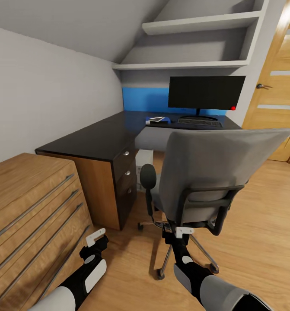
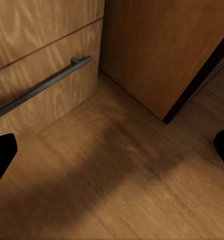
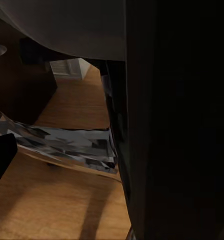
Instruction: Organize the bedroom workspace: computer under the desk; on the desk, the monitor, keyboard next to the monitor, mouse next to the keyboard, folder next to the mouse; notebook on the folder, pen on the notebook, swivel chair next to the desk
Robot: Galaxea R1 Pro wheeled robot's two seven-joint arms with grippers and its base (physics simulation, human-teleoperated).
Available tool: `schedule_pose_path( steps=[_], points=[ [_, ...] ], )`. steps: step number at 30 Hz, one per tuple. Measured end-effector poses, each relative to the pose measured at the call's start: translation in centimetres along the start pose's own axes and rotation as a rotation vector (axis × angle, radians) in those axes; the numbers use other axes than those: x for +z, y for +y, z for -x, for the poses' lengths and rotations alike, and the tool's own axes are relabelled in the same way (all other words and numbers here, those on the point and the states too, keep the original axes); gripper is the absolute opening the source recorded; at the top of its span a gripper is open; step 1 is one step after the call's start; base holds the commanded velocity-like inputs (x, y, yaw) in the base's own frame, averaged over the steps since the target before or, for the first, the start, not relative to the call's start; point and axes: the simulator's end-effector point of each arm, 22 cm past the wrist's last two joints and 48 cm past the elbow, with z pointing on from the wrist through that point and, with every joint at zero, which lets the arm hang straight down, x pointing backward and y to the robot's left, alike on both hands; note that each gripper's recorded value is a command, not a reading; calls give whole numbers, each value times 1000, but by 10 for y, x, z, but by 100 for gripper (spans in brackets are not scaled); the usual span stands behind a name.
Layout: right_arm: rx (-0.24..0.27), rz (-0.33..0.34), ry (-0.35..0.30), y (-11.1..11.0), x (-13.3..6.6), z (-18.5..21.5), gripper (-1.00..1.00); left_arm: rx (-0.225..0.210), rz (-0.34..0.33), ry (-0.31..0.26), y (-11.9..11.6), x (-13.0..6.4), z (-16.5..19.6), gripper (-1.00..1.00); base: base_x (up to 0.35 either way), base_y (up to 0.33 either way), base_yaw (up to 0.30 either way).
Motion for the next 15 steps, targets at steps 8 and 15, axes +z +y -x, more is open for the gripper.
schedule_pose_path(
  steps=[8,15],
  points=[
    [0,0,0,0,0,0,100,0,1,0,0,0,0,100,2,1,3],
    [12,-11,0,-2,0,0,100,0,1,0,0,0,0,100,0,0,139]
  ],
)
